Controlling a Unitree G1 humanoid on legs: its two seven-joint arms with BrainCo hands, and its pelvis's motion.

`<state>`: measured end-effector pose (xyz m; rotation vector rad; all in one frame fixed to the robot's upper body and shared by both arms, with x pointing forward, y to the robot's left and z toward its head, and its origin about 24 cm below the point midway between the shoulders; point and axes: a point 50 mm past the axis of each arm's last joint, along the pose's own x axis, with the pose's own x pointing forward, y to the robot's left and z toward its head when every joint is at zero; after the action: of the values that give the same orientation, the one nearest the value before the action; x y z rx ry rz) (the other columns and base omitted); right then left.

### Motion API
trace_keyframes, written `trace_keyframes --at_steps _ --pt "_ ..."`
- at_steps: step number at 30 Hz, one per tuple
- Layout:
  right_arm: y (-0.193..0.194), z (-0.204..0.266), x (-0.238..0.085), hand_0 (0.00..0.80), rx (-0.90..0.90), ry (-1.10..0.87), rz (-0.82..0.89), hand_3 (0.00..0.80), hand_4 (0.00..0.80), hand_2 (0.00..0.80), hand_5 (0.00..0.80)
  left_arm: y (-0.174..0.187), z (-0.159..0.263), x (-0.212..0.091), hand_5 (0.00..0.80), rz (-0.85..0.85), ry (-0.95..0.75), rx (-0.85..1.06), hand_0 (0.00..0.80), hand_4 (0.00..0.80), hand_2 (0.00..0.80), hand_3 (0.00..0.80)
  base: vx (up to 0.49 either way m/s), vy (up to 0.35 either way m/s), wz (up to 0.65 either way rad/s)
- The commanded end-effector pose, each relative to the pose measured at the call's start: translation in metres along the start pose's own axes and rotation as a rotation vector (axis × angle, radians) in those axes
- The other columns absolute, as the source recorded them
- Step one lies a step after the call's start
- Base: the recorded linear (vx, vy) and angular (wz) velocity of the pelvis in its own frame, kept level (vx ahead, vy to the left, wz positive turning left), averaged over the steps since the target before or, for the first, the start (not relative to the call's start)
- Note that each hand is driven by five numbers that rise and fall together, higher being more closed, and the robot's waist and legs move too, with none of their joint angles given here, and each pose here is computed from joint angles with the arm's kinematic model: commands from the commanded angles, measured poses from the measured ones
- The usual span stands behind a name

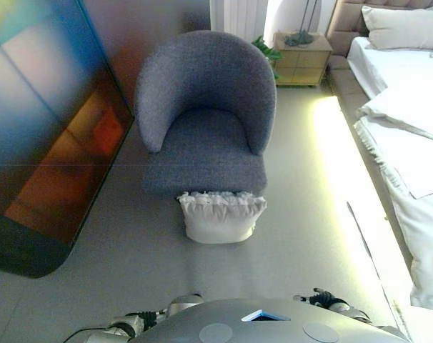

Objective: Pick up the cushion and take it to the sofa

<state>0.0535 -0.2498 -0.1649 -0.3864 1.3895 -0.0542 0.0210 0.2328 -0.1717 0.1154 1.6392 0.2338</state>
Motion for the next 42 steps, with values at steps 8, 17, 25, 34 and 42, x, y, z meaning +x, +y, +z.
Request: trace_keyframes --at_steps 8,17,25,34,42 --pt "0.001 0.030 0.002 0.000 0.016 -0.045 -0.013 0.000 0.000 0.000 0.000 0.006 0.018 -0.002 0.000 0.039 -0.028 0.074 0.000 0.000 0.000 0.000 0.015 -0.049 0.00" --pt "-0.011 0.041 0.002 0.000 -0.017 -0.045 -0.018 0.000 0.000 0.000 0.000 0.005 0.033 -0.004 0.000 0.038 -0.111 -0.016 0.000 0.000 0.000 0.000 -0.024 -0.144 -0.01" --pt "-0.018 0.042 0.002 0.000 -0.021 -0.049 -0.028 0.000 0.000 0.000 0.000 0.009 0.013 -0.001 0.000 0.029 -0.074 -0.073 0.000 0.000 0.000 0.000 0.239 -0.003 -0.19" --pt "-0.014 0.023 0.002 0.000 -0.044 0.040 -0.030 0.000 0.000 0.000 0.000 0.003 -0.009 0.002 0.000 0.010 0.011 -0.034 0.000 0.000 0.000 0.000 0.456 0.139 -0.08" --pt "-0.008 0.023 0.002 0.000 -0.051 0.030 -0.040 0.000 0.000 0.000 0.000 0.012 0.005 -0.001 0.000 0.037 0.010 -0.010 0.000 0.000 0.000 0.000 0.389 0.172 -0.35"
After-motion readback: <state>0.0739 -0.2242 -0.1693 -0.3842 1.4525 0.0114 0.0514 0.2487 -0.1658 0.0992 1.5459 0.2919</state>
